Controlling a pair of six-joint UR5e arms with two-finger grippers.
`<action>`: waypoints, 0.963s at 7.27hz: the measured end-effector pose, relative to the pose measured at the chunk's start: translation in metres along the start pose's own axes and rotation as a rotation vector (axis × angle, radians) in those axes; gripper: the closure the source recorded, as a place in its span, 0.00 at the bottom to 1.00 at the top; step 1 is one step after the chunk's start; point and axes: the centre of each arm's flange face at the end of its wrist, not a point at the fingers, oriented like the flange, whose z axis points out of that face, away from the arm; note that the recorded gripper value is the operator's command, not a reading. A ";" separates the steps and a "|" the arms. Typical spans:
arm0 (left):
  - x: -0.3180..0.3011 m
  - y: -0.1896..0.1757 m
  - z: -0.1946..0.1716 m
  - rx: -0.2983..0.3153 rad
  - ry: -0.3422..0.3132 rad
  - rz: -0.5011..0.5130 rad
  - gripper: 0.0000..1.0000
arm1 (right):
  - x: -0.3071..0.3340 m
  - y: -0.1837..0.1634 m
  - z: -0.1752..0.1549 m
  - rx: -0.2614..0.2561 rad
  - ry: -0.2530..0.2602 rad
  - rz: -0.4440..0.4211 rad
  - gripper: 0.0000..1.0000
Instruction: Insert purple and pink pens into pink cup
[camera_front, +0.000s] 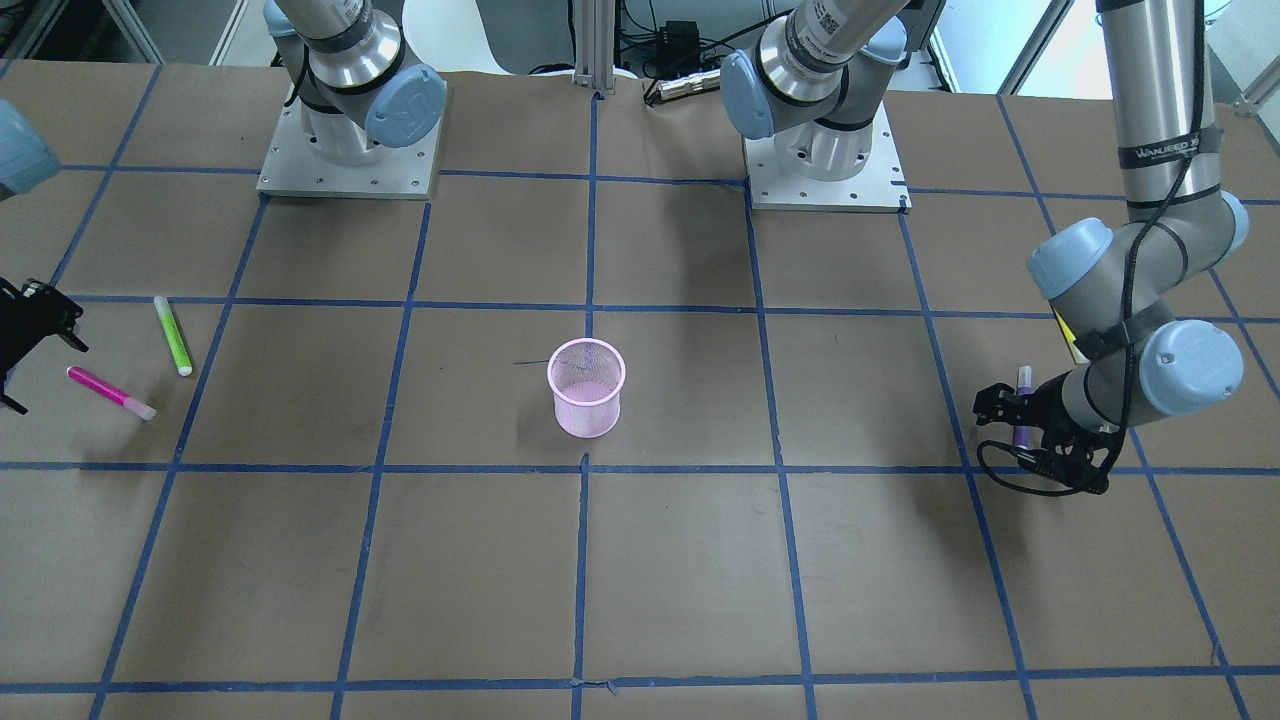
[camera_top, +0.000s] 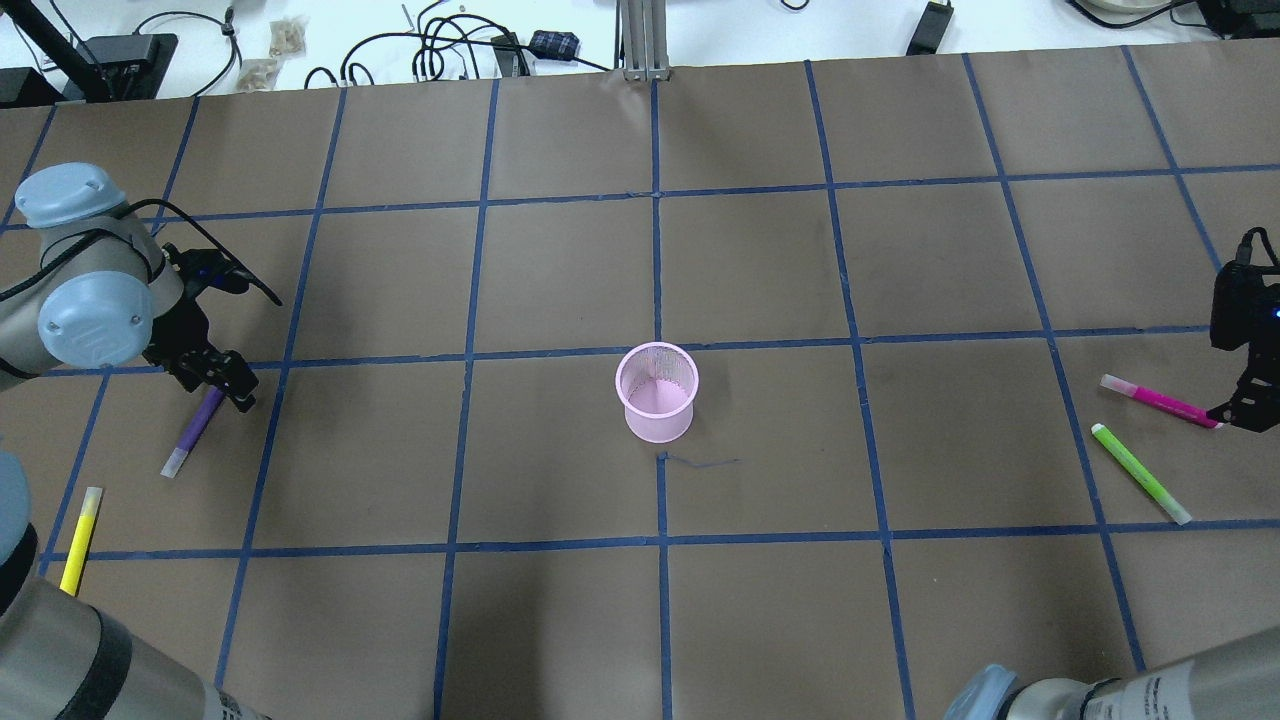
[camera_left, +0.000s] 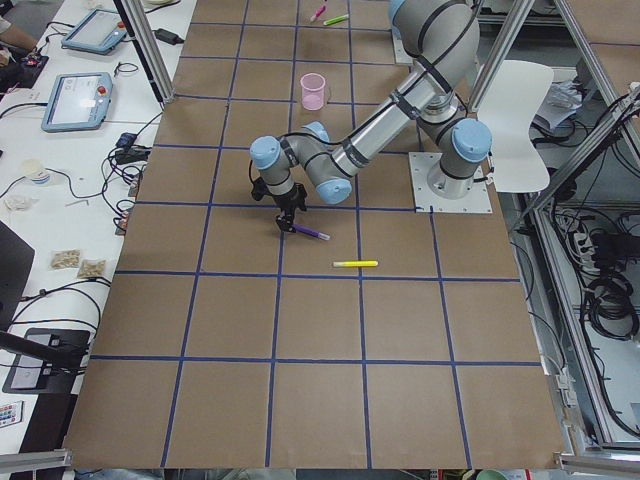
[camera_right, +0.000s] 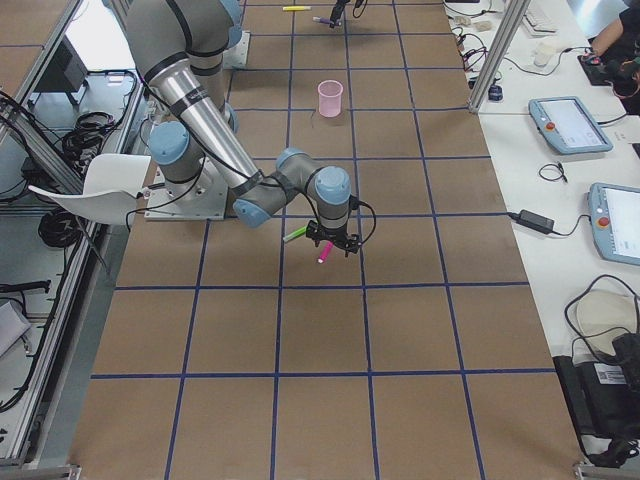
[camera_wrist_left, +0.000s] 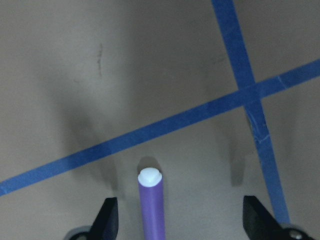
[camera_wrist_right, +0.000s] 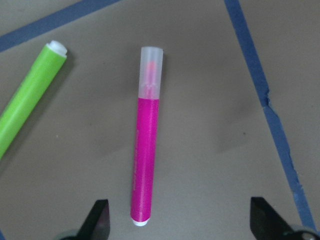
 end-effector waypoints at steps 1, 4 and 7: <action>-0.001 0.000 0.000 0.001 -0.001 0.000 0.14 | 0.000 0.001 0.010 -0.003 -0.015 -0.014 0.04; -0.002 -0.001 -0.001 0.007 -0.009 0.000 0.15 | -0.012 -0.002 0.027 -0.003 -0.057 -0.027 0.39; -0.003 -0.001 -0.002 0.014 -0.018 -0.005 0.26 | -0.018 0.001 0.027 -0.040 -0.076 -0.045 1.00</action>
